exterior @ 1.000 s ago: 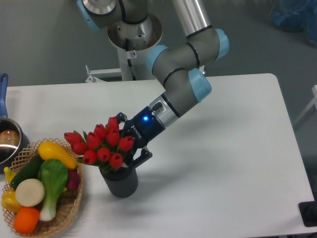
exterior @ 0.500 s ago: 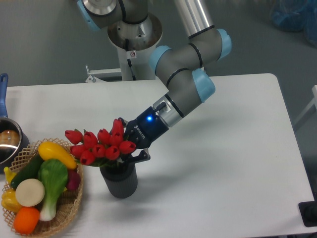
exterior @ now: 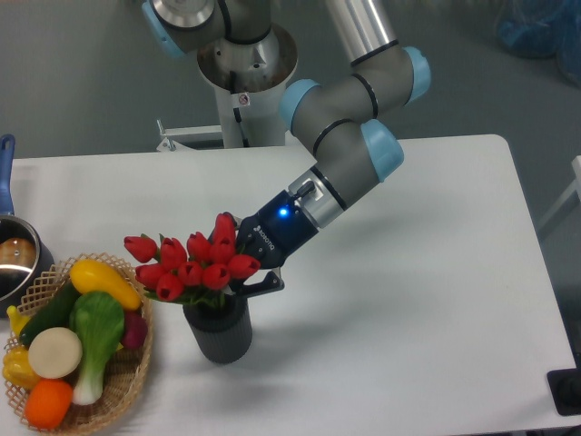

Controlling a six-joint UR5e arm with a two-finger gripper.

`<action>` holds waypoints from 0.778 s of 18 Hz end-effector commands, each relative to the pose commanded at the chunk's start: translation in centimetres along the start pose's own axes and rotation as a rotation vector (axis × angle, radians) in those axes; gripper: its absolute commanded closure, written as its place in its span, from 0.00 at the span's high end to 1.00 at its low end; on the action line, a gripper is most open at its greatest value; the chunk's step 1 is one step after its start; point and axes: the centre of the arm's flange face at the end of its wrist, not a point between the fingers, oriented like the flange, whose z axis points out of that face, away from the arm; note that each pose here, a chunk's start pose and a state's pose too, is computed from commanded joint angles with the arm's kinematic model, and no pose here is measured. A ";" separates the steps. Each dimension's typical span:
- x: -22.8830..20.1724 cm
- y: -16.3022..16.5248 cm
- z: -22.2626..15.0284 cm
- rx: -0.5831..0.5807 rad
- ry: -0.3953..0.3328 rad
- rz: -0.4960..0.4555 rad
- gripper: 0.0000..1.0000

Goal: Pick up the flowers from the vase
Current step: 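Close the gripper on the tulip stems, then lift the gripped tulips straight up out of the black vase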

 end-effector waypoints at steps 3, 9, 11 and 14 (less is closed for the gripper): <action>0.4 -1.1 -0.3 0.028 0.002 0.002 0.28; 1.6 -4.5 -0.9 0.062 0.004 -0.010 0.28; 1.7 -5.8 -1.2 0.066 -0.001 -0.029 0.28; 1.9 -7.7 -1.7 0.067 -0.007 -0.056 0.28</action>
